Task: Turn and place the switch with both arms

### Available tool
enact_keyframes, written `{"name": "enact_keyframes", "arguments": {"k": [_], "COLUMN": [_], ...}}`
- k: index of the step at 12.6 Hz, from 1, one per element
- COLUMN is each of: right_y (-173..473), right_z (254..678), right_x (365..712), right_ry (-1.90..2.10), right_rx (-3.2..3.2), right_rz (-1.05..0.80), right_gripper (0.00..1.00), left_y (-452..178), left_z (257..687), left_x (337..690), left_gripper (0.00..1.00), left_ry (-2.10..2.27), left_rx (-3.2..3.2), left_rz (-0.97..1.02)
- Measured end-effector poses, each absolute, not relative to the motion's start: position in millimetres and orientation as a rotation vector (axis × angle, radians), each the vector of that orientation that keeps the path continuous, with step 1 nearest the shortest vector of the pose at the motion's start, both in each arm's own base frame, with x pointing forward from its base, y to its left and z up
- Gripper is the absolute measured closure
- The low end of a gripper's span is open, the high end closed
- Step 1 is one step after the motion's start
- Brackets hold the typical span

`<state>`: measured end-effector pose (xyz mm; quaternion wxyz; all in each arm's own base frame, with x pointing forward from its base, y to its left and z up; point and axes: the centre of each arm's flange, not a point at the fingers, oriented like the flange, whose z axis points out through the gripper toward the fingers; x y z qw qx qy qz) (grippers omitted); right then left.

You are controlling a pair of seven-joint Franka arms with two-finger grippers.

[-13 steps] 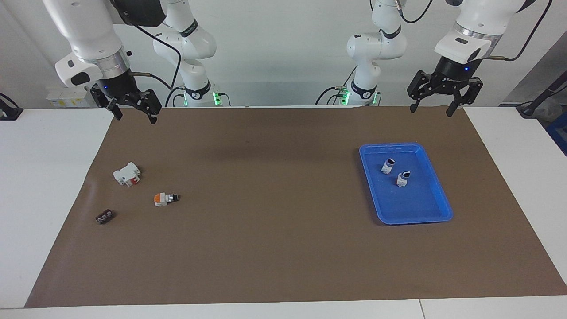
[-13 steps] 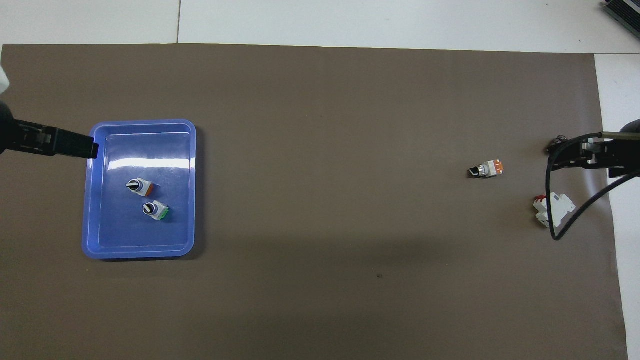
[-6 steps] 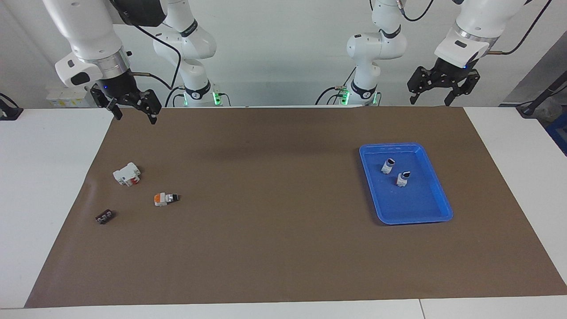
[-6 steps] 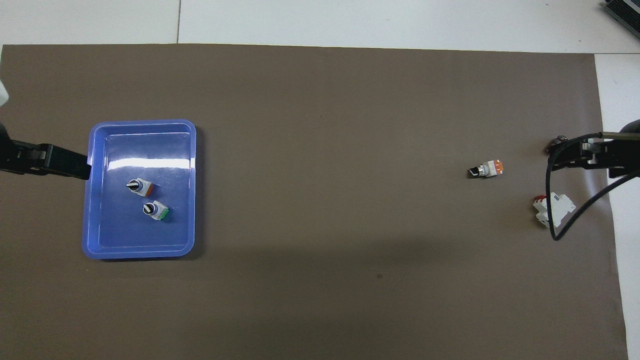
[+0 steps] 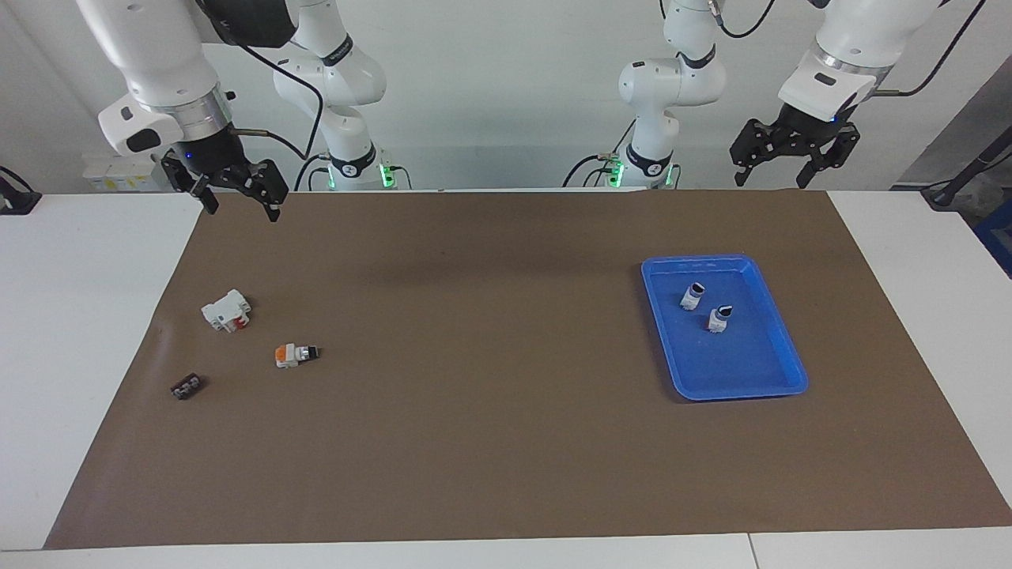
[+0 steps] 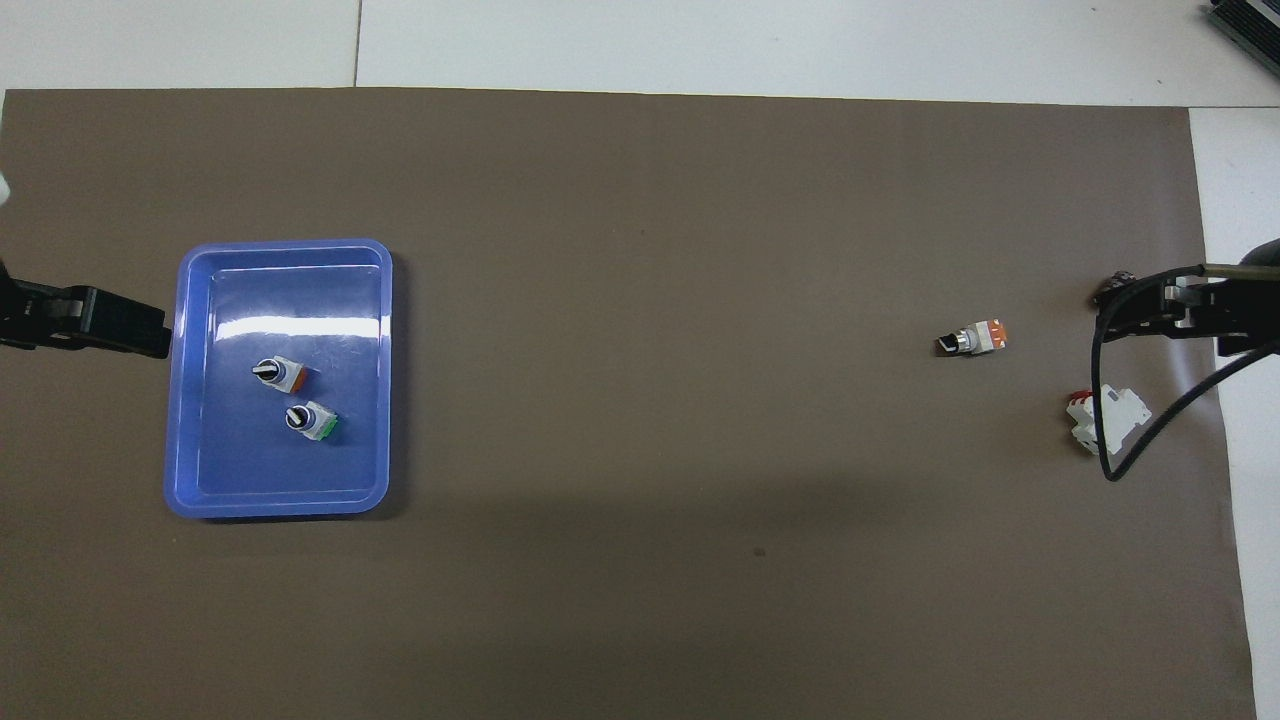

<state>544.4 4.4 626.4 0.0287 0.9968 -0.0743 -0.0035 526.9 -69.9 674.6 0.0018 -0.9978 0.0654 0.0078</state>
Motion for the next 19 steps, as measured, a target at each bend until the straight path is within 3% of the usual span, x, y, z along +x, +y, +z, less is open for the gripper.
{"name": "enact_keyframes", "arguments": {"k": [19], "right_y": [4], "right_z": [626], "right_x": [544], "right_ry": [-0.229], "right_rx": [3.076], "right_rz": [-0.011], "right_gripper": [0.0], "left_y": [-27], "left_z": [682], "left_x": [527], "left_gripper": [0.0], "left_ry": [0.236], "left_rx": [-3.13], "left_rz": [0.0]}}
